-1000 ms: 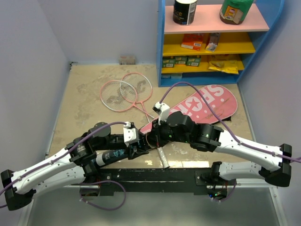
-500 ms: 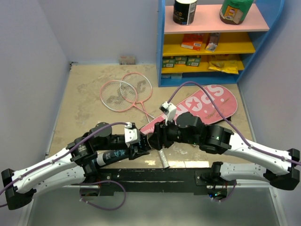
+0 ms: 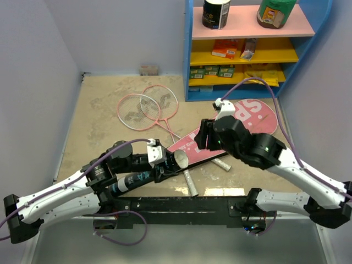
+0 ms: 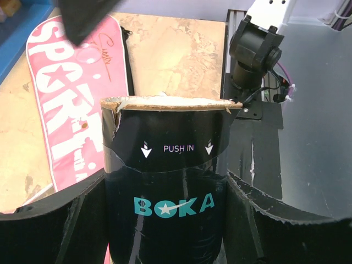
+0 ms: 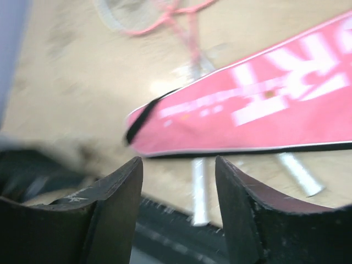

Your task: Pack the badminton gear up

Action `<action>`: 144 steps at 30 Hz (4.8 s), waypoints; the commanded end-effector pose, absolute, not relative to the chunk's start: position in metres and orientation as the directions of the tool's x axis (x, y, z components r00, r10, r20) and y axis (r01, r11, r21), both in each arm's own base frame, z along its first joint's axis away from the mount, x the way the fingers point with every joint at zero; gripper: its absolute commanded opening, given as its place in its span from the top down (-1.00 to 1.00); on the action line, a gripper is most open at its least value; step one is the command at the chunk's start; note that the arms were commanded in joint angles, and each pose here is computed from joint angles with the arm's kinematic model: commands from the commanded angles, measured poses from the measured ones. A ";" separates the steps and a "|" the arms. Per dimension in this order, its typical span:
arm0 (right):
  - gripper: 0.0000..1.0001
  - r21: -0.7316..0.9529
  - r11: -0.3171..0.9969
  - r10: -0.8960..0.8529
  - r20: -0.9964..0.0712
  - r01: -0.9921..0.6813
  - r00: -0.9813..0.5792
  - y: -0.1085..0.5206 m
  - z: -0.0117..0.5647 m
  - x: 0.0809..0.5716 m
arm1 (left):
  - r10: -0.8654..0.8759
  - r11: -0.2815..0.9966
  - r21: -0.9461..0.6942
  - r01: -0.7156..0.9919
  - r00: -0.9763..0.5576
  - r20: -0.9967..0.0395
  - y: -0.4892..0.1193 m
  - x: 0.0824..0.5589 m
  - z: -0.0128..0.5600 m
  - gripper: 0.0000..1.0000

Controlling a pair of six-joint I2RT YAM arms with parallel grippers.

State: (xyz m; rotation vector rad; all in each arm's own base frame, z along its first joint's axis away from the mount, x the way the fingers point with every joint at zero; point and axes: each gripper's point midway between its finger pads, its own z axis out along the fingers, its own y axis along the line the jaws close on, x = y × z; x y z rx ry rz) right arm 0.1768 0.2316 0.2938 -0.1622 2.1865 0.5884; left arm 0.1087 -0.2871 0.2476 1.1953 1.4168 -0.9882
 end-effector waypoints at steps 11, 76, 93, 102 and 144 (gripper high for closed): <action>-0.23 0.094 0.943 0.286 -0.722 0.320 -0.630 0.060 0.159 0.356 | 0.100 0.221 0.023 0.975 0.001 -0.995 -0.289 0.116 0.277 1.00; 1.00 0.472 0.769 0.112 -0.763 -0.431 -0.637 0.193 0.266 0.276 | 0.142 0.218 -0.028 0.976 -0.059 -0.988 -0.299 0.120 0.258 1.00; 1.00 0.608 0.340 -0.012 -0.760 -0.718 -0.649 0.255 0.323 0.142 | 0.176 0.166 -0.039 0.985 -0.068 -0.982 -0.305 0.114 0.249 1.00; 1.00 0.636 0.278 -0.041 -0.741 -0.720 -0.670 0.271 0.324 0.118 | 0.172 0.193 -0.031 0.981 -0.065 -0.983 -0.302 0.117 0.250 1.00; 1.00 0.634 0.116 -0.062 -0.764 -0.765 -0.642 0.300 0.323 0.090 | 0.138 0.176 -0.019 0.984 -0.044 -0.990 -0.299 0.112 0.260 1.00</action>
